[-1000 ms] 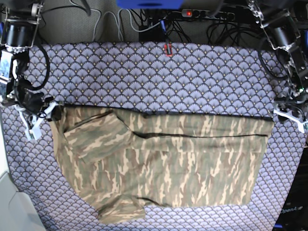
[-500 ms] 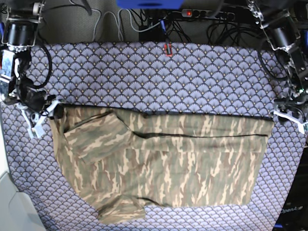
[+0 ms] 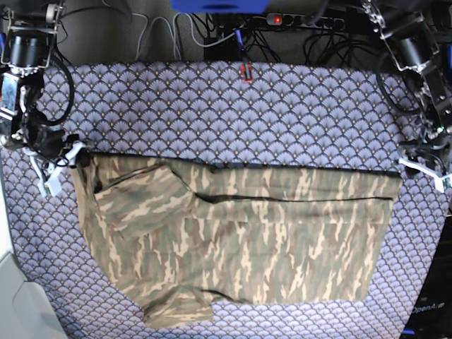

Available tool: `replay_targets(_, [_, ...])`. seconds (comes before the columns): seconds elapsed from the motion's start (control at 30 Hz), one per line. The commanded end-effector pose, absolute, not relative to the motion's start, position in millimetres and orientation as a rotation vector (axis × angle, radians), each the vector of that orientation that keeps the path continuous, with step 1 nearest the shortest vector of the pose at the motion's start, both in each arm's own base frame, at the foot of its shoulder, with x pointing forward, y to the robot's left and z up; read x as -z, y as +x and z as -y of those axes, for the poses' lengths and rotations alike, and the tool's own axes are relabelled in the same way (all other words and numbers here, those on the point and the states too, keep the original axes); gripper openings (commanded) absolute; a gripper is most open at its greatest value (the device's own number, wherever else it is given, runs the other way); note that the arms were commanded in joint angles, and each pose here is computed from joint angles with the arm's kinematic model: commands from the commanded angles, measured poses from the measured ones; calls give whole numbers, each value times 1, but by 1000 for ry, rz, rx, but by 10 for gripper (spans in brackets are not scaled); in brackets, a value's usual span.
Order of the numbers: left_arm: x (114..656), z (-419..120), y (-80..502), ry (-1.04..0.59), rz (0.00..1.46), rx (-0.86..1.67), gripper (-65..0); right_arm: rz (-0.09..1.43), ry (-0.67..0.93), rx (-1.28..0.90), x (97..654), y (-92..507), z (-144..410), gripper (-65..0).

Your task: Fold the T-shirt properly

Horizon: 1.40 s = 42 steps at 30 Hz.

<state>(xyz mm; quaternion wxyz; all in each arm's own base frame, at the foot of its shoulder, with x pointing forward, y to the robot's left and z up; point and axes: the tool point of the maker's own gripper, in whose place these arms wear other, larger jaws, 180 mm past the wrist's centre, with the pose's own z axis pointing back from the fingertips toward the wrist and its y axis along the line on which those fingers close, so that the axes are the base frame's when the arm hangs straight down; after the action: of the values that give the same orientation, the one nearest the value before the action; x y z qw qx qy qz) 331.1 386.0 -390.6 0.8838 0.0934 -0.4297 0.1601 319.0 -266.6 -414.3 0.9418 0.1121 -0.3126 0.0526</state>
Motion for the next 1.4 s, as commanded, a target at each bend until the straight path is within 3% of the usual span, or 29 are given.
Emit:
replay_targets(0.0, [370,-395,341,218,956,-324,-315,669,221,-123,404,328,271,-502])
replay_targets(0.27, [371,-394,340,216,952,-325,-315,660,248,-90,415,325,267,-517])
replay_targets(0.4, [372,-394,340,216,951,-324,-316,680,249,-86,413,328,268,-645])
replay_targets(0.5, [375,-394,336,218,942,-320,-328,695,247,-85,409,331,268,-650])
replay_targets(0.77, [358,-391,337,238,978,-286,-644,767,215,-110,389,330,275,-650])
replay_targets(0.97, [360,-391,335,239,971,-285,-629,889,171,-115,349,328,278,-650])
replay_targets(1.27, [361,-392,335,238,971,-289,-625,866,187,-105,361,317,271,-650])
replay_targets(1.37, [366,-393,337,230,964,-303,-565,862,189,-106,361,316,270,-650])
